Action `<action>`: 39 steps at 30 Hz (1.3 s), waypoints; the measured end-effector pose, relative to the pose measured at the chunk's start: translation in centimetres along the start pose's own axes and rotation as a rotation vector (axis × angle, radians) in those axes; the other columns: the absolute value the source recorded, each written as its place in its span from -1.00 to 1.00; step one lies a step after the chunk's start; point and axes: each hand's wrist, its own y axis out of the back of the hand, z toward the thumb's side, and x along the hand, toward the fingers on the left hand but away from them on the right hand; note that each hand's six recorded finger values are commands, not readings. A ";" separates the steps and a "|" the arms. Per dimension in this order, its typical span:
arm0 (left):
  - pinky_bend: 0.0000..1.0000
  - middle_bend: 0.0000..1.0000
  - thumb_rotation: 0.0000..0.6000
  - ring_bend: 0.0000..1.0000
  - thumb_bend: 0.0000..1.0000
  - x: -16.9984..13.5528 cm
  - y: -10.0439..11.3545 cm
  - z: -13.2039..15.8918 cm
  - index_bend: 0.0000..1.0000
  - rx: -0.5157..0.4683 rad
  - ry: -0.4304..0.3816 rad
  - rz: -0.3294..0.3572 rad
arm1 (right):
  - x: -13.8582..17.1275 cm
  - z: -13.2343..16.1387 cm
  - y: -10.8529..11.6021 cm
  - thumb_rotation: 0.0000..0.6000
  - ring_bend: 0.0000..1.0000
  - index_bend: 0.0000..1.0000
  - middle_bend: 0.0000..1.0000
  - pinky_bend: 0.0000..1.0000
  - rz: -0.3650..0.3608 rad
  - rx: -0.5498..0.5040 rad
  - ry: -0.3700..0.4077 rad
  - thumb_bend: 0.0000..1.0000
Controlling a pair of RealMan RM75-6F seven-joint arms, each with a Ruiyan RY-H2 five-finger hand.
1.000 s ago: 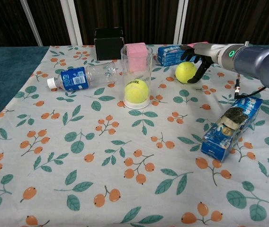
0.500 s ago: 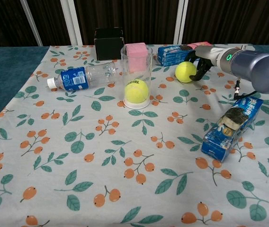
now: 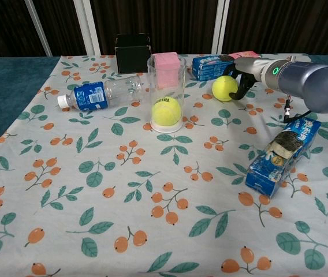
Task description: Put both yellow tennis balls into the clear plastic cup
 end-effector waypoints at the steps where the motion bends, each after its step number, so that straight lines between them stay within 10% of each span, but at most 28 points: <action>1: -0.92 -1.00 1.00 -1.00 -0.82 0.0 0.0 0.0 -0.91 -0.001 -0.001 0.000 | 0.0 0.0 0.1 1.00 -0.03 0.09 -0.12 -0.66 -0.009 -0.007 0.001 0.03; 23: -0.92 -1.00 1.00 -1.00 -0.82 -0.2 -0.1 0.4 -0.90 -0.015 -0.025 -0.007 | 1.5 -2.3 9.0 1.00 0.01 0.22 -0.06 0.20 -0.231 -0.202 0.058 0.04; 39: -0.92 -1.00 1.00 -1.00 -0.82 -0.4 0.4 0.3 -0.90 -0.041 -0.030 -0.003 | 7.7 5.0 14.9 1.00 0.01 0.22 -0.06 0.50 -0.222 -0.317 0.256 0.04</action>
